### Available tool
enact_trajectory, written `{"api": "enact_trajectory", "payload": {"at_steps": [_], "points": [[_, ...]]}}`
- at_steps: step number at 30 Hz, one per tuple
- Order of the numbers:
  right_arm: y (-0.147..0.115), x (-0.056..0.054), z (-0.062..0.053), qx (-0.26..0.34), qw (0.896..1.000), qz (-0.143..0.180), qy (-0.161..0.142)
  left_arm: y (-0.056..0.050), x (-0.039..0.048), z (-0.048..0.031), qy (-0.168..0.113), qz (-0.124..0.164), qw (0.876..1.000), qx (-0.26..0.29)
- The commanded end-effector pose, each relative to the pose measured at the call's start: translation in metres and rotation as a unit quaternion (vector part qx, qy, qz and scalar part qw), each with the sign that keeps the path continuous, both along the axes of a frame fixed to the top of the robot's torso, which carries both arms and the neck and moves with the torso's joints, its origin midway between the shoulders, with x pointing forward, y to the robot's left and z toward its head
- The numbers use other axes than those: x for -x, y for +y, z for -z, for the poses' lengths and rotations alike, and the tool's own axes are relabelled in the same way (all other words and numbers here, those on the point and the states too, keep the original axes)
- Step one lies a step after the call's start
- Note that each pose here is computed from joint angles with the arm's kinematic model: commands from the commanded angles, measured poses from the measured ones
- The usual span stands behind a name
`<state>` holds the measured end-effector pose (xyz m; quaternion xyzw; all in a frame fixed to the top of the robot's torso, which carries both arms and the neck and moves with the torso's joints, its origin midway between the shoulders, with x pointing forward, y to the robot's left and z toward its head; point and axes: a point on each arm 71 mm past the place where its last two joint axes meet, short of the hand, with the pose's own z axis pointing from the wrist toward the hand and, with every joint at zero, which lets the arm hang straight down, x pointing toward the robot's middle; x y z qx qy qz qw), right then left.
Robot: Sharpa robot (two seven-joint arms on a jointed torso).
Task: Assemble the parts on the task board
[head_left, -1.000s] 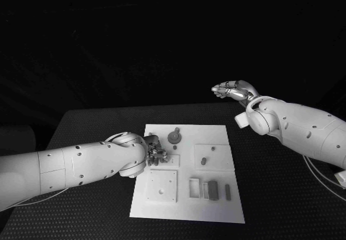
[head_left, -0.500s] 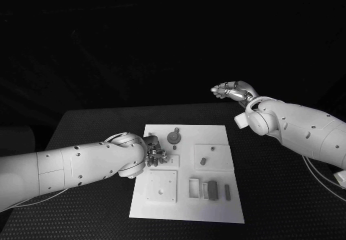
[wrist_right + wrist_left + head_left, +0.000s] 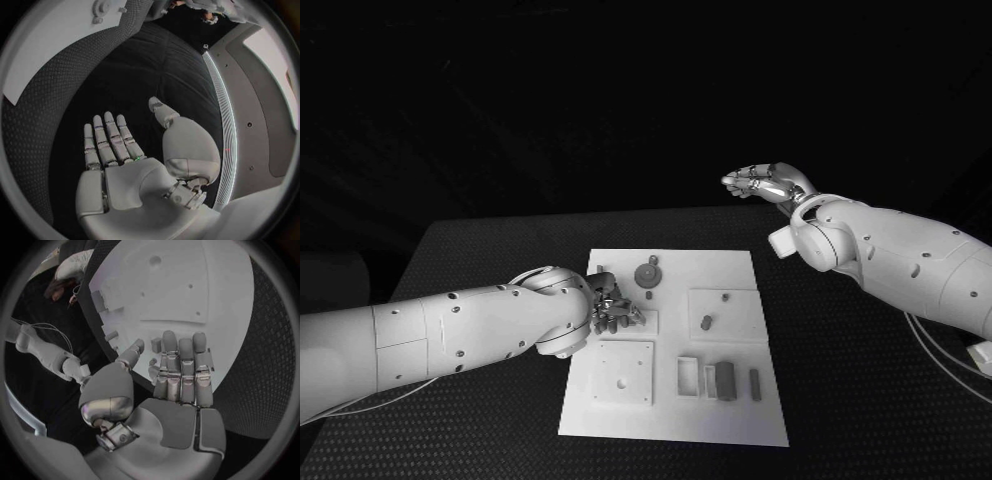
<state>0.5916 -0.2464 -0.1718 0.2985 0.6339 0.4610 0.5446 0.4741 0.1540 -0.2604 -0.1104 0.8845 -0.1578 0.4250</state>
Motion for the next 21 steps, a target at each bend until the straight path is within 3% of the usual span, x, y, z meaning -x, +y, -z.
{"api": "enact_trajectory", "payload": {"at_steps": [1, 13, 17, 21], "points": [[0.002, 0.001, 0.0, -0.002, 1.0, -0.009, 0.0, -0.002, 0.0004, -0.0009, -0.005, -0.003, 1.0, 0.013], [-0.002, 0.001, 0.002, -0.001, 1.0, -0.006, 0.0, 0.019, 0.0004, -0.0038, -0.012, -0.023, 1.0, 0.007], [-0.003, 0.001, 0.002, -0.001, 1.0, -0.005, 0.0, 0.023, -0.0017, -0.0122, -0.017, -0.025, 0.999, 0.011], [-0.004, 0.001, 0.003, -0.001, 1.0, -0.003, 0.0, 0.024, -0.0087, -0.0271, -0.022, -0.034, 0.999, 0.029]]}}
